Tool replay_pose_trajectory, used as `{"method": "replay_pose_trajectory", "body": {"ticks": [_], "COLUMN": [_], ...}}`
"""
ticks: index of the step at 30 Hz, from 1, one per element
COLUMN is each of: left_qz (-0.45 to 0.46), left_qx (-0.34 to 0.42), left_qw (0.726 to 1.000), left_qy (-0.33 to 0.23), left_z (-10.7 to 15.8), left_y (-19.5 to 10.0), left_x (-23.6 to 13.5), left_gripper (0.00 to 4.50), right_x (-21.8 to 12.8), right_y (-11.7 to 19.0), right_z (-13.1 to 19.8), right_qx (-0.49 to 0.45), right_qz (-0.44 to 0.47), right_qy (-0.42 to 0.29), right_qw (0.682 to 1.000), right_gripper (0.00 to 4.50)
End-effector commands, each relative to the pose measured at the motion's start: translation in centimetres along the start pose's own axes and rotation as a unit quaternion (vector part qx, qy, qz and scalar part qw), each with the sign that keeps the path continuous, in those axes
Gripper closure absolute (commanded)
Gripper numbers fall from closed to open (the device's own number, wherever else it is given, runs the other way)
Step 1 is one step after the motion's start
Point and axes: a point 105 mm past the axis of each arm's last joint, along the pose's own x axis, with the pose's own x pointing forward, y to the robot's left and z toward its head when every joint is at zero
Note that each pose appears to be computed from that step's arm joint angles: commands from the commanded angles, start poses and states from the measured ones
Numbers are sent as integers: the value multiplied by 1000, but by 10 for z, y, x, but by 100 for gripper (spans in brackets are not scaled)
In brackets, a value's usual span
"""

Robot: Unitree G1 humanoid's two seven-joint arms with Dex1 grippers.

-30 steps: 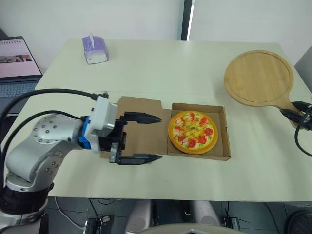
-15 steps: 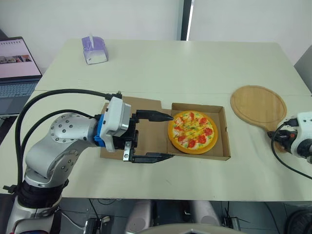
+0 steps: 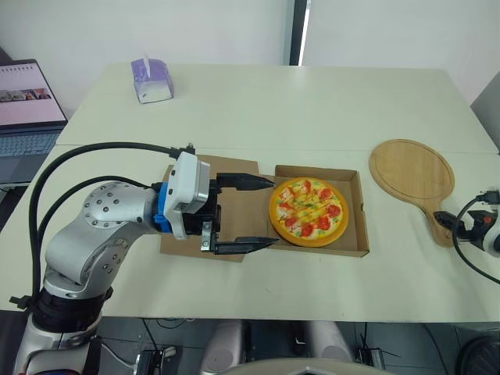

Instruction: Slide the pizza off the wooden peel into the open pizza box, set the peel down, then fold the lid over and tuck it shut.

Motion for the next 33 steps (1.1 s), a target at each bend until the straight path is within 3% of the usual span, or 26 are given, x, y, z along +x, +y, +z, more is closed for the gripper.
{"method": "replay_pose_trajectory", "body": {"ticks": [1, 7, 13, 17, 21, 26, 29, 33], "left_qz": [29, 146, 234, 321, 397, 442, 498, 564], "left_qx": [24, 42, 1, -10, -47, -121, -196, -342], "left_qw": [999, 988, 972, 947, 915, 887, 840, 734], "left_qy": [-3, -14, -10, -23, -48, -56, -89, -160], "left_z": [5, 7, -4, -12, -20, -35, -46, -69], "left_y": [5, 27, 28, 26, 17, -11, -22, -43], "left_x": [-6, -24, -48, -65, -78, -97, -119, -141], "left_gripper": [0, 0, 0, 0, 0, 0, 0, 0], "right_x": [-8, -5, -5, -6, -16, -26, -32, -39], "right_y": [-5, 24, 66, 124, 186, 235, 255, 273], "right_z": [35, 72, 94, 110, 110, 108, 109, 114], "right_qx": [-41, -133, -233, -286, -311, -348, -358, -355], "right_qz": [-11, 62, 154, 255, 402, 522, 566, 599], "right_qy": [-65, -119, -171, -248, -258, -240, -236, -248], "right_qw": [997, 982, 945, 890, 822, 741, 704, 674], "right_gripper": [5, 5, 5, 5, 5, 5, 5, 5]}}
